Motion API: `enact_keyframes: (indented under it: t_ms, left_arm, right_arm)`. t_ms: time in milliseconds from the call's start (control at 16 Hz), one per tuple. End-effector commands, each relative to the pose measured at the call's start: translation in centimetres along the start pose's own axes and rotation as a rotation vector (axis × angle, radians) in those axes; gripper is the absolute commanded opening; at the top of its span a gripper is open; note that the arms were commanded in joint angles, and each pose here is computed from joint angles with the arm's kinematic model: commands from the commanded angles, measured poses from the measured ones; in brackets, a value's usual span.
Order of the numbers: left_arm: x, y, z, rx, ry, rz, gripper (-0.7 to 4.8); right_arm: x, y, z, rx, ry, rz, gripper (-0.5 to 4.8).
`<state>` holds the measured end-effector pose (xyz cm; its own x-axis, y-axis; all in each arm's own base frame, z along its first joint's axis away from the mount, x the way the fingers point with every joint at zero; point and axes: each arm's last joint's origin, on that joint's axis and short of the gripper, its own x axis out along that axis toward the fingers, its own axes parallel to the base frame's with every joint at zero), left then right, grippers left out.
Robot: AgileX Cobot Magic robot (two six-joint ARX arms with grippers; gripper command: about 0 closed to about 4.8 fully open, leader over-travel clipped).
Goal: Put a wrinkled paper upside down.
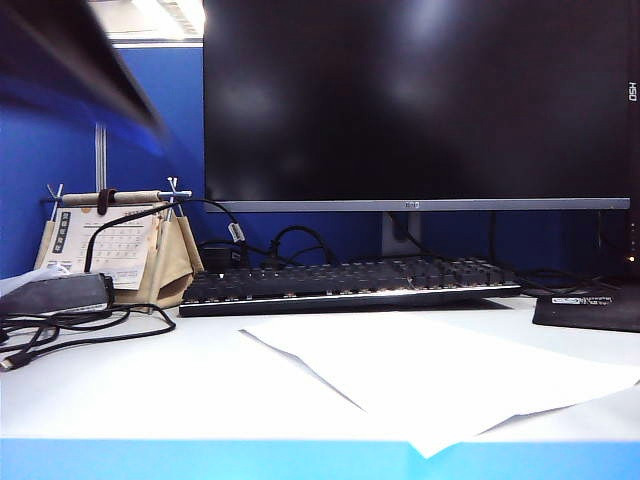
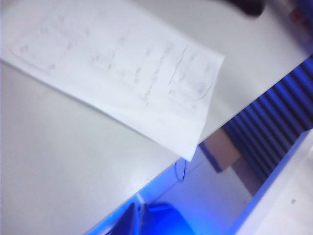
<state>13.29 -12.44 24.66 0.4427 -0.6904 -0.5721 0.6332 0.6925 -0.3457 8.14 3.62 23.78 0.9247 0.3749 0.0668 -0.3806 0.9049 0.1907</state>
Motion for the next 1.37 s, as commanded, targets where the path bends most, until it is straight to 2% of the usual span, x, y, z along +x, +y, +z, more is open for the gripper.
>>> enact_keyframes:
  t_ms: [62, 125, 250, 375, 437, 562, 687, 749, 811, 874, 936, 999, 1061, 1186, 1248, 1373]
  left_arm:
    - [1.4, -0.3, 2.1, 0.006, 0.013, -0.038, 0.22]
    - [1.6, -0.4, 2.4, 0.012, -0.01, -0.044, 0.22]
    - [1.5, -0.6, 3.1, 0.032, -0.085, -0.065, 0.22]
    - [1.5, -0.7, 3.3, 0.037, -0.104, -0.071, 0.22]
    - [1.5, -0.7, 3.3, 0.037, -0.099, -0.07, 0.22]
    - [1.5, -0.6, 3.0, 0.03, -0.075, -0.063, 0.22]
    - [1.5, -0.5, 2.9, 0.023, -0.067, -0.053, 0.22]
    - [2.3, -0.3, 2.8, -0.096, -0.035, -0.052, 1.99]
    - [4.0, 0.0, 3.0, -0.27, 0.001, -0.114, 4.79]
    - [4.9, 0.3, 3.1, -0.328, 0.019, -0.165, 4.79]
    - [7.1, 2.8, 4.3, -0.551, -0.03, -0.229, 4.79]
    - [7.3, 4.7, 5.0, -0.647, -0.096, -0.207, 4.79]
    - [7.3, 5.9, 5.0, -0.724, -0.088, -0.212, 4.79]
    - [9.2, 6.2, 2.9, -0.745, 0.088, -0.157, 4.79]
    - [10.7, 6.9, 1.9, -0.781, 0.145, -0.12, 4.79]
    - [11.4, 6.7, 2.9, -0.751, 0.117, -0.089, 4.79]
  right_arm:
    - [1.2, 0.6, 1.3, -0.006, 0.194, 0.064, 0.65]
    - [1.9, 0.8, 1.9, -0.001, 0.278, 0.084, 0.67]
    - [4.4, 1.3, 3.4, 0.009, 0.465, 0.079, 1.41]
    - [6.6, 1.5, 3.8, 0.043, 0.632, 0.124, 1.44]
    - [7.7, 1.2, 3.8, 0.078, 0.722, 0.182, 1.46]
    - [9.4, -0.2, 3.9, 0.185, 0.806, 0.222, 1.49]
    - [9.6, -1.5, 4.2, 0.22, 0.792, 0.212, 1.49]
    - [8.9, -3.3, 5.0, 0.267, 0.734, 0.181, 1.49]
    - [9.1, -3.2, 5.0, 0.255, 0.722, 0.193, 1.49]
    - [9.1, -3.1, 5.1, 0.251, 0.717, 0.199, 1.49]
    - [9.1, -3.0, 5.0, 0.249, 0.718, 0.205, 1.49]
    - [9.1, -3.0, 5.0, 0.25, 0.72, 0.209, 1.49]
    - [9.1, -2.9, 5.1, 0.256, 0.719, 0.226, 1.49]
    - [9.3, -2.9, 5.2, 0.246, 0.7, 0.232, 1.49]
    - [9.3, -2.9, 5.4, 0.246, 0.684, 0.261, 1.49]
    - [9.4, -2.8, 5.5, 0.241, 0.671, 0.269, 1.49]
